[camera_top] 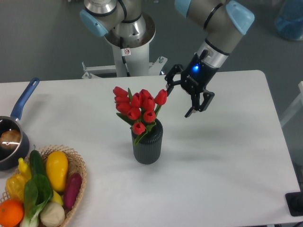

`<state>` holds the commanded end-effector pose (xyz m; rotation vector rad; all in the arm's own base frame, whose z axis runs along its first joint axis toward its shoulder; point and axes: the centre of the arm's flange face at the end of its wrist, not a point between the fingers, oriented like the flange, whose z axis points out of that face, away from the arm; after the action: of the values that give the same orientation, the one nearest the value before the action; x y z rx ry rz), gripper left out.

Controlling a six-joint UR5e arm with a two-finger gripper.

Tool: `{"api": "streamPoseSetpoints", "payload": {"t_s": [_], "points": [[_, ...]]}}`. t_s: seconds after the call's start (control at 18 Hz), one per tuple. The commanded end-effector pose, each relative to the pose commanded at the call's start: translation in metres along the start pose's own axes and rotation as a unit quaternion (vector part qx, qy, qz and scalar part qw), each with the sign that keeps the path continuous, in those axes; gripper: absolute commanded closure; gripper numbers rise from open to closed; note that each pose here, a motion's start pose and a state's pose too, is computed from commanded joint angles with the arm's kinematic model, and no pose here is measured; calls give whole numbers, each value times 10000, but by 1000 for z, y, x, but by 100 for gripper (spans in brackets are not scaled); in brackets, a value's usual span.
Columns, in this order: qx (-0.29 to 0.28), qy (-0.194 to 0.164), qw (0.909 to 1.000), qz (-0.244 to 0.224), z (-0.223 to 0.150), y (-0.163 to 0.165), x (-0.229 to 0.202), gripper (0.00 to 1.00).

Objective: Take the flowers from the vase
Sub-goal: 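Lower the open gripper to the tulip stems just above the vase rim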

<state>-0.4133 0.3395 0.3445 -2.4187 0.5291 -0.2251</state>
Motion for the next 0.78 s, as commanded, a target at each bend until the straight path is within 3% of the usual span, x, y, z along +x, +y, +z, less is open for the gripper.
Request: {"api": "streamPoseSetpoints", "payload": {"t_s": [0.56, 0.78], "points": [[209, 162, 9996, 25, 21, -6, 3, 0], [592, 143, 9981, -64, 23, -12, 5, 0]]}}
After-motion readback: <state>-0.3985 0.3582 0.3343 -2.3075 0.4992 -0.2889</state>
